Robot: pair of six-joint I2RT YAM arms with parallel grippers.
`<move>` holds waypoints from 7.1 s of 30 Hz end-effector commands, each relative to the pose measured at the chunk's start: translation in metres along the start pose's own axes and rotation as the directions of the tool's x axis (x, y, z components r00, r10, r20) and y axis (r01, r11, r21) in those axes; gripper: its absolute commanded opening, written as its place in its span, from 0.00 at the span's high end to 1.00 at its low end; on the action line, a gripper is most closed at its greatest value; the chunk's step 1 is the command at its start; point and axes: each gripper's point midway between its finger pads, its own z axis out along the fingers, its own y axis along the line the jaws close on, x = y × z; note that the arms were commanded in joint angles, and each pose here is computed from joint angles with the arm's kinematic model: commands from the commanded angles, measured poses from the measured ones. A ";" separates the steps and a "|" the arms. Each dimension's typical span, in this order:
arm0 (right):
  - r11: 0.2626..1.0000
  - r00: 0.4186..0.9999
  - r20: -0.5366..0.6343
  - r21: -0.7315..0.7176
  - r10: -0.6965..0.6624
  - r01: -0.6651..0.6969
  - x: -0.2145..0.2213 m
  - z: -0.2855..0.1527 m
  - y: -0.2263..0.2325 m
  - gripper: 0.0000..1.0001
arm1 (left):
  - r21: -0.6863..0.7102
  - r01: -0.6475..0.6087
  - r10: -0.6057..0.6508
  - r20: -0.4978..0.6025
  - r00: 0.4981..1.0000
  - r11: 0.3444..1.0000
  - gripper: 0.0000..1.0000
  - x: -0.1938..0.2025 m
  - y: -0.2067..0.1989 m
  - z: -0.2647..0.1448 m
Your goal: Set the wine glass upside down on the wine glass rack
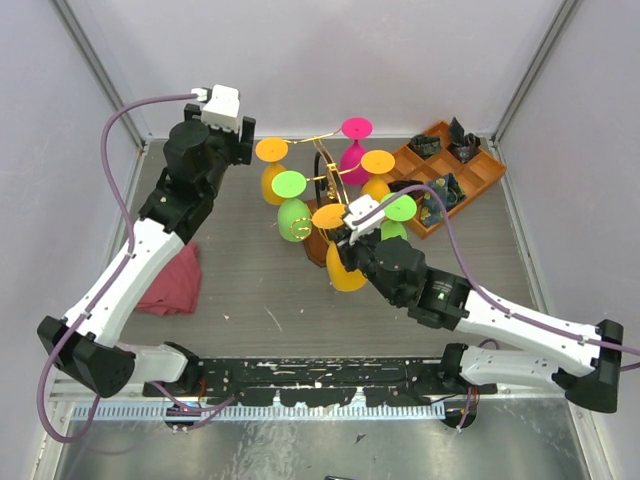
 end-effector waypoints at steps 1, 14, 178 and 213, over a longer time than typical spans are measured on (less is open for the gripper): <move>0.999 0.991 0.124 -0.017 0.050 -0.048 -0.027 0.009 0.009 0.99 | -0.028 0.023 -0.022 0.033 0.999 0.999 0.23 -0.006 0.009 -0.007; 0.998 0.980 0.187 -0.014 0.067 -0.066 -0.011 0.032 0.017 0.99 | -0.045 0.041 -0.038 0.063 0.997 0.998 0.23 -0.015 0.020 -0.021; 0.779 0.871 0.481 -0.508 -0.097 0.367 -0.001 0.034 0.139 0.71 | -0.174 0.006 -0.004 0.014 1.000 0.985 0.25 0.027 0.039 -0.021; 0.772 0.902 0.426 -0.550 -0.071 0.320 0.011 0.023 0.150 0.60 | -0.147 0.006 -0.006 -0.002 1.000 0.989 0.25 0.040 0.032 -0.017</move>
